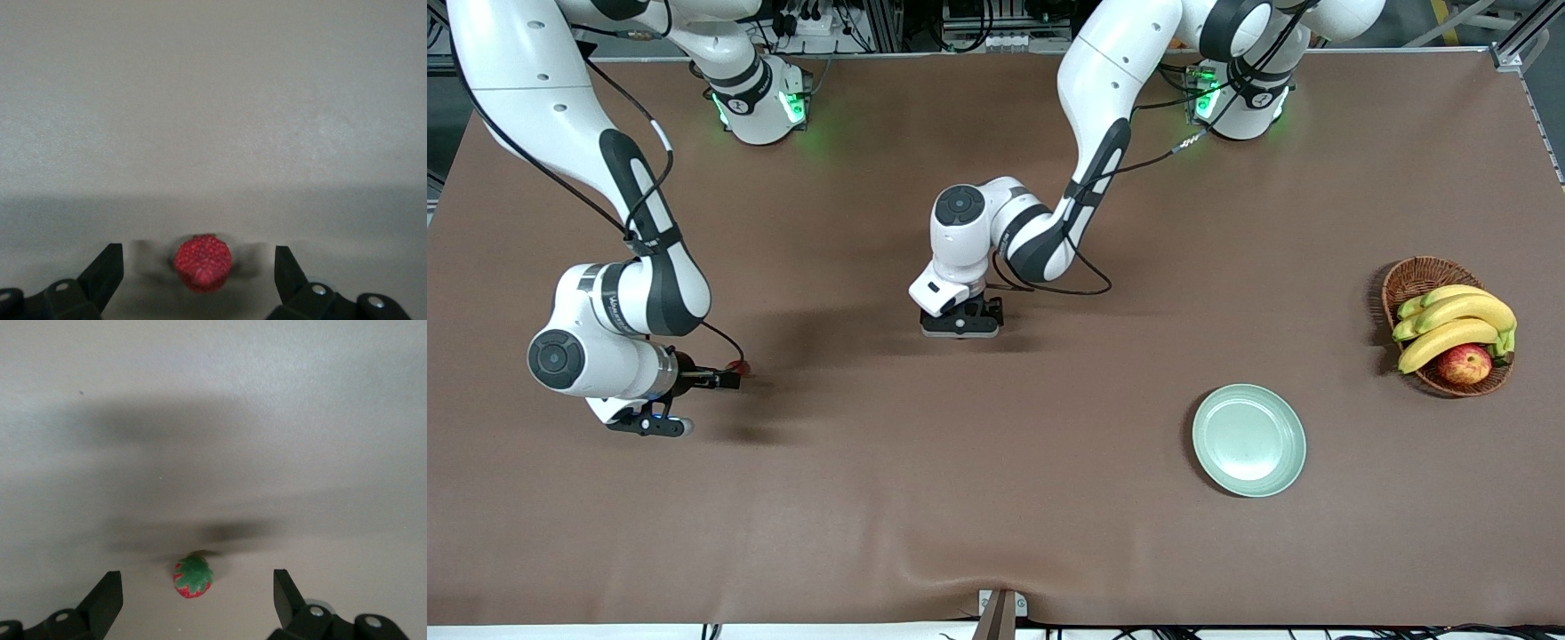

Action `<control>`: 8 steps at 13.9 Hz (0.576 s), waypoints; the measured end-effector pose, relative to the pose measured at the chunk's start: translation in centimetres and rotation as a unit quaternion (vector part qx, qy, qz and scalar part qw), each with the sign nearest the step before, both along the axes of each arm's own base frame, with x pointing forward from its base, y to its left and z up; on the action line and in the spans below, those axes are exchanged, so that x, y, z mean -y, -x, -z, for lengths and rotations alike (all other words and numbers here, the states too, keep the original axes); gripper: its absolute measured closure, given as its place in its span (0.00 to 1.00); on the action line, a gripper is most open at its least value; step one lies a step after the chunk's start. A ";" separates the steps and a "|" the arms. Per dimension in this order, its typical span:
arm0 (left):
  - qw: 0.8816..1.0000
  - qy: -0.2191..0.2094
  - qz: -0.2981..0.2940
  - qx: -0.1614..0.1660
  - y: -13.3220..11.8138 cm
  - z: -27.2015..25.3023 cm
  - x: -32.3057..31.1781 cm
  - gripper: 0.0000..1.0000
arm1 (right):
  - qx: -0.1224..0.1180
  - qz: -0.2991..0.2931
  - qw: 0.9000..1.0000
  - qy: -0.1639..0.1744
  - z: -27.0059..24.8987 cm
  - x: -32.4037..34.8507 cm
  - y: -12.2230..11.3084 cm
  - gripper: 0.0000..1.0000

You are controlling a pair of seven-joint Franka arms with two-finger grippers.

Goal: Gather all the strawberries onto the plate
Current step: 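Grasp the middle strawberry with the left gripper while the right gripper grasps another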

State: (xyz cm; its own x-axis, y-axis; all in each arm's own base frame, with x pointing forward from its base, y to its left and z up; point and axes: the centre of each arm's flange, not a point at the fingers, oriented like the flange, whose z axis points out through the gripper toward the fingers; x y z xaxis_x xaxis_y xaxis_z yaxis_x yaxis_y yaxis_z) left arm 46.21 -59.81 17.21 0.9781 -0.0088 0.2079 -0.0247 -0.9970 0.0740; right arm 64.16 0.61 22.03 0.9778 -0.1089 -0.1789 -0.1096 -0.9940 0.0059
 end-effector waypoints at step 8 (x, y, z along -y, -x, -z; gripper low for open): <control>1.000 -0.001 0.002 0.003 0.2 -0.1 0.2 0.28 | -0.022 -0.002 1.000 -0.001 2.9 -0.2 0.7 0.00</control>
